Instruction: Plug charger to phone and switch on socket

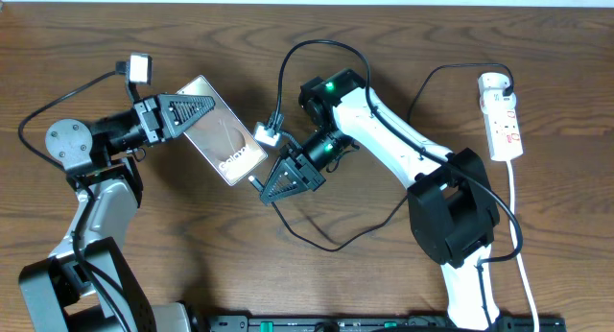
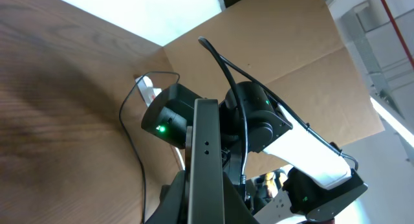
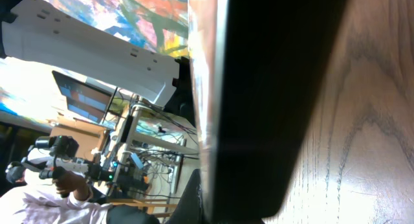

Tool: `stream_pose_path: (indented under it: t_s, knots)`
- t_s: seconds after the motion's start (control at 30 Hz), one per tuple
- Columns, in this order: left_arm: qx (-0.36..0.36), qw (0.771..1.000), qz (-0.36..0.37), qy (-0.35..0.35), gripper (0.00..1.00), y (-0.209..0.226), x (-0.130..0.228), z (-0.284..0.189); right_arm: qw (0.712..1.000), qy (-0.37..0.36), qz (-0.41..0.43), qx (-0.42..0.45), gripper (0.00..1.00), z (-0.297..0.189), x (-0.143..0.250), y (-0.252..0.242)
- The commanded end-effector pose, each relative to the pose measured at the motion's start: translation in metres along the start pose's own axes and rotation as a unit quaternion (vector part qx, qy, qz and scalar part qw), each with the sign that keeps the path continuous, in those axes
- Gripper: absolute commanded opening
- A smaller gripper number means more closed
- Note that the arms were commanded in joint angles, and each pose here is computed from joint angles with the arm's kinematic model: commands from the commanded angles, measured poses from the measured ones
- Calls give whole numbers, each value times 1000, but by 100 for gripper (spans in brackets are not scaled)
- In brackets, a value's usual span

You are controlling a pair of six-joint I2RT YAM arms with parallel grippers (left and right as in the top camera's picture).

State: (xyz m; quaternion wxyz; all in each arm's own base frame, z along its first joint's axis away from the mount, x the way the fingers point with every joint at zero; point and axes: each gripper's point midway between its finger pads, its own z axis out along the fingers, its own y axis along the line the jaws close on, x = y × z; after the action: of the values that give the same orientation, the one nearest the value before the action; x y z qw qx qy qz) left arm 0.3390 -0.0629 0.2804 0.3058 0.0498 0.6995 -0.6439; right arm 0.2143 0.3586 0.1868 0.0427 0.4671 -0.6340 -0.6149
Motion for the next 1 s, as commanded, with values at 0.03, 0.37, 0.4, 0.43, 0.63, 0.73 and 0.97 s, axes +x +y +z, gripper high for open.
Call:
stream_pose_path:
  t_s: [0.03,0.37,0.4,0.43,0.63,0.73,0.97]
  knots:
    - [2,999,42,-7,7,-15,-10,1,1000,-12,6,-11,1,0,-2,-3]
    - [2,999,41,-7,7,-15,-10,1,1000,-16,5,-13,1,0,-3,-2]
    - [2,999,41,-7,7,-15,-11,1,1000,-18,4,-13,1,-1,-4,-2]
    - [2,999,41,-7,7,-15,-10,1,1000,-22,4,-15,1,-2,-5,-2]
    - [2,999,41,-7,7,-15,-11,1,999,-36,4,-18,1,-7,-9,-2]
    - [2,999,42,-7,7,-15,-10,1,999,-36,4,-18,1,-7,-9,-2]
    - [2,999,42,-7,7,-15,-10,1,999,-36,4,-18,1,-7,-9,-2]
